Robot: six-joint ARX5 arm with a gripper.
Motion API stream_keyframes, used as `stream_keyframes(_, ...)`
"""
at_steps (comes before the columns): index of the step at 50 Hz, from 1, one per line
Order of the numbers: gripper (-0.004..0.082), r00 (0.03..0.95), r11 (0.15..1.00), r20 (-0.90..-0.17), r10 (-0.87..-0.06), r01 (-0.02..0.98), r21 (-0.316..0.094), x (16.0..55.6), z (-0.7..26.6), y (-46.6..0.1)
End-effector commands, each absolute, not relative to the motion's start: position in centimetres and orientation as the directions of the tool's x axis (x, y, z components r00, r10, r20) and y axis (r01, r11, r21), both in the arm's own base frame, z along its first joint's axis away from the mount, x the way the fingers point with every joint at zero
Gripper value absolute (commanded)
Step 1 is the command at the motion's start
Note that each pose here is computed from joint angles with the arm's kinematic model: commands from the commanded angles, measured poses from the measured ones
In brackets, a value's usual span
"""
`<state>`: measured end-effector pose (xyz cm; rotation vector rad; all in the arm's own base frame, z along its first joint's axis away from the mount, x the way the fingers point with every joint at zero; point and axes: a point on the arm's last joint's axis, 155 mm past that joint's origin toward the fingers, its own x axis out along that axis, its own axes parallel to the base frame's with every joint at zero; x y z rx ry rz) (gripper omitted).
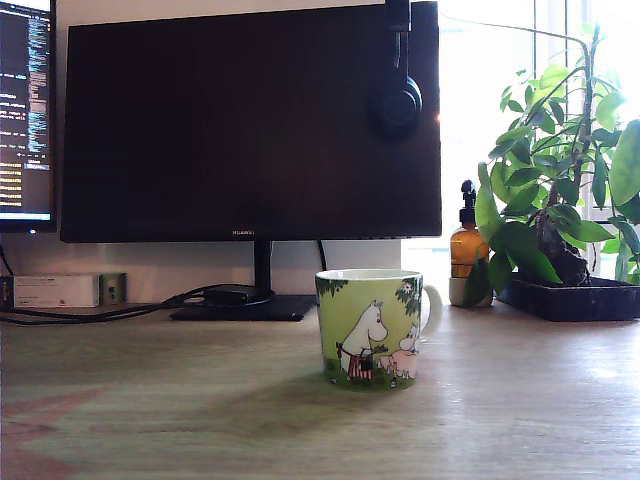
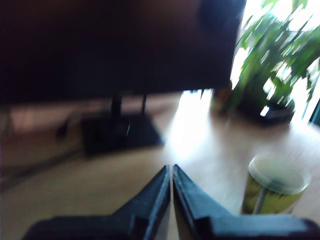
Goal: Pick up the coffee capsules from the table one by one and drop them inside the nearest coffee cup
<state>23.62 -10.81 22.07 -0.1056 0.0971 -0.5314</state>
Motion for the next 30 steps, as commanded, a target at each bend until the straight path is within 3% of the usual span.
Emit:
stream_keyframes(1,-0.0019,0.854,0.853,-0.067,-0.516,0.506,-0.131,23.4,21.5,-10.9)
stream_keyframes(8,-0.0019,0.855,0.852,-0.042,-0.517,0.509,-0.122,23.1,22.1,-10.9)
stream_keyframes(18,-0.0019,0.854,0.853,-0.069,-0.516,0.505,-0.131,23.1,21.4,-10.9)
stream_keyframes(27,-0.0019,0.849,0.854,-0.116,-0.516,0.498,-0.148,22.9,20.2,-10.9)
stream_keyframes(28,-0.0019,0.848,0.852,-0.121,-0.515,0.493,-0.175,22.9,20.0,-10.9)
stream_keyframes(30,-0.0019,0.847,0.853,-0.131,-0.515,0.491,-0.178,22.9,19.8,-10.8)
